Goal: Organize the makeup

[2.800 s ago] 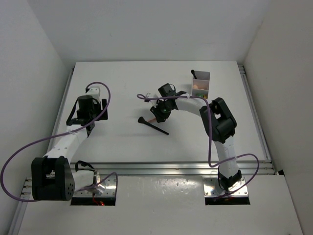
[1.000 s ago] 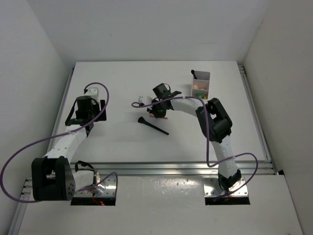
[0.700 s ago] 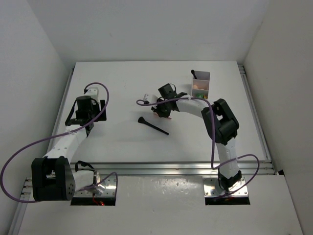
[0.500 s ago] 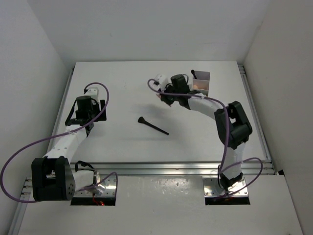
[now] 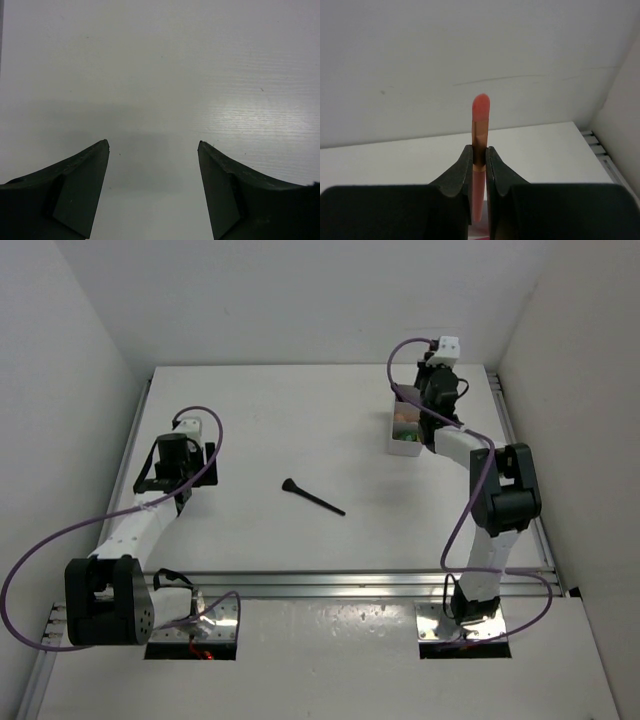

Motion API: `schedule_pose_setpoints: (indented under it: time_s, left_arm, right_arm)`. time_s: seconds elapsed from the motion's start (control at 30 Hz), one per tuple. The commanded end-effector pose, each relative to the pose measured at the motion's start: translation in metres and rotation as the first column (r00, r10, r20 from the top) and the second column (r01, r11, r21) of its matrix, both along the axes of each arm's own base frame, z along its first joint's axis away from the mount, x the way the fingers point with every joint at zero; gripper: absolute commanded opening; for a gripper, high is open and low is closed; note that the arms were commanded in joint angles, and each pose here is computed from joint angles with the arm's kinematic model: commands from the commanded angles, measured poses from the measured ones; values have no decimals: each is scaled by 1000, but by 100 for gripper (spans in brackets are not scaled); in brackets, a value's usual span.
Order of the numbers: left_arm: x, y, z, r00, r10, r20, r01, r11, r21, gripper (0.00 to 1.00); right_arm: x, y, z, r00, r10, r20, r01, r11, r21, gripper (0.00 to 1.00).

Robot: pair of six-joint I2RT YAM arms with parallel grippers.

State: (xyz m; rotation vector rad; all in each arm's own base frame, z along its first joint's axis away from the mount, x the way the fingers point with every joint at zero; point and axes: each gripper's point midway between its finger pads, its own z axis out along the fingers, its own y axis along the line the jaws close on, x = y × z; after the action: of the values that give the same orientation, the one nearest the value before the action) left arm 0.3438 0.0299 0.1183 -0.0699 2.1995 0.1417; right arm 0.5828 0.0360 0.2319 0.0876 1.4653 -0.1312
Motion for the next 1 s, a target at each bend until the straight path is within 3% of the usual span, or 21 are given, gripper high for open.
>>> schedule_pose_setpoints:
  time_s: [0.0, 0.47, 0.73, 0.97]
  left_arm:
    - [11, 6, 18, 999, 24, 40, -25, 1000, 4, 77]
    - [15, 7, 17, 999, 37, 21, -37, 999, 2, 77]
    - [13, 7, 13, 999, 43, 13, -43, 999, -6, 77]
    - [14, 1, 13, 1000, -3, 9, 3, 1000, 9, 81]
  right_arm:
    - [5, -21, 1, 995, -73, 65, 68, 995, 77, 0]
    - [13, -20, -54, 999, -38, 7, 36, 981, 192, 0]
    - [17, -10, -86, 999, 15, -45, -7, 985, 173, 0]
    - [1, 21, -61, 983, 173, -53, -167, 981, 102, 50]
